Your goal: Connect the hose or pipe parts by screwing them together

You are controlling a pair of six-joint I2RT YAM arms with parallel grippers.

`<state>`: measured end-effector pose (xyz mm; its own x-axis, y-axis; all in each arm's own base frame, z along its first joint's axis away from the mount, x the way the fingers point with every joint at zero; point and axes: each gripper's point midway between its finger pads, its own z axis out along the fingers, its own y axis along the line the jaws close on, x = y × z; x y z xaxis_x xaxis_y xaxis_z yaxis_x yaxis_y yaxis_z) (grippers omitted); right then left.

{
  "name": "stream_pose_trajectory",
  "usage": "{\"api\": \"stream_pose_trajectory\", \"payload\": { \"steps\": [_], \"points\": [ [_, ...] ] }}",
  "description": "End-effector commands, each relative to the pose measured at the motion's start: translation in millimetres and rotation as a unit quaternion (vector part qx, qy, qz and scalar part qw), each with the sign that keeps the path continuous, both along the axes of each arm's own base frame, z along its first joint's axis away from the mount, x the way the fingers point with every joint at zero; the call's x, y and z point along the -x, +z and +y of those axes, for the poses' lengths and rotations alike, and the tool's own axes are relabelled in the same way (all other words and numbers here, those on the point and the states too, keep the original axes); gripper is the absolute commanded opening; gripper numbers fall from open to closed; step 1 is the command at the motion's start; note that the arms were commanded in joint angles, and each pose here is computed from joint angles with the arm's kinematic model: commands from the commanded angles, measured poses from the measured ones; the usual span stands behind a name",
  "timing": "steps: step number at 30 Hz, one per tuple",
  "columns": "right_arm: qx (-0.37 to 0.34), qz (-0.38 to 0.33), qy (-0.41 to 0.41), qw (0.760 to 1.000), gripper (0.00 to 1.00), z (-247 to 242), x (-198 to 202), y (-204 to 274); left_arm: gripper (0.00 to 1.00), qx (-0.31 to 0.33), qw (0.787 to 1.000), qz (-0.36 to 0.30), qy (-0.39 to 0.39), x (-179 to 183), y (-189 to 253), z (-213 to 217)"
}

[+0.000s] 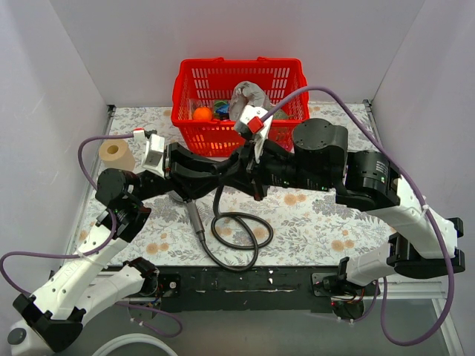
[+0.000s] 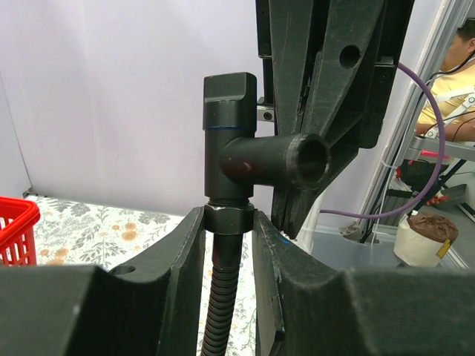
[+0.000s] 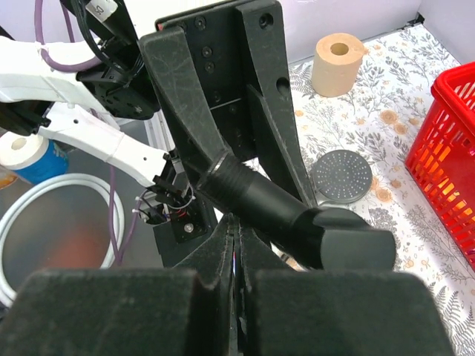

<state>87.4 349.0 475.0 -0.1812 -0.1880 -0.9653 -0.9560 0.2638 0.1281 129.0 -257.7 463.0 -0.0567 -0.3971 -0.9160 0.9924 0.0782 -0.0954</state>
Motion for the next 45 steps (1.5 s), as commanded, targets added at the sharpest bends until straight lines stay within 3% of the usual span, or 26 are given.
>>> {"api": "stream_pose_trajectory", "payload": {
  "steps": [1, 17, 37, 45],
  "points": [
    [-0.055, -0.03, -0.019, 0.998, 0.01, 0, -7, 36, 0.0, 0.011, 0.999, -0.03, 0.001, 8, 15, 6],
    [-0.057, -0.042, -0.086, 0.994, 0.01, 17, -37, 42, 0.0, -0.02, 0.999, -0.027, -0.032, 15, -3, 0],
    [-0.034, -0.093, -0.137, 0.986, 0.01, -13, -56, 56, 0.0, -0.06, 0.986, -0.048, -0.148, 62, -14, 5],
    [0.01, -0.067, -0.141, 0.988, 0.01, -27, -54, 13, 0.0, -0.03, 0.986, -0.085, -0.138, 70, 16, 13]
  ]
}}
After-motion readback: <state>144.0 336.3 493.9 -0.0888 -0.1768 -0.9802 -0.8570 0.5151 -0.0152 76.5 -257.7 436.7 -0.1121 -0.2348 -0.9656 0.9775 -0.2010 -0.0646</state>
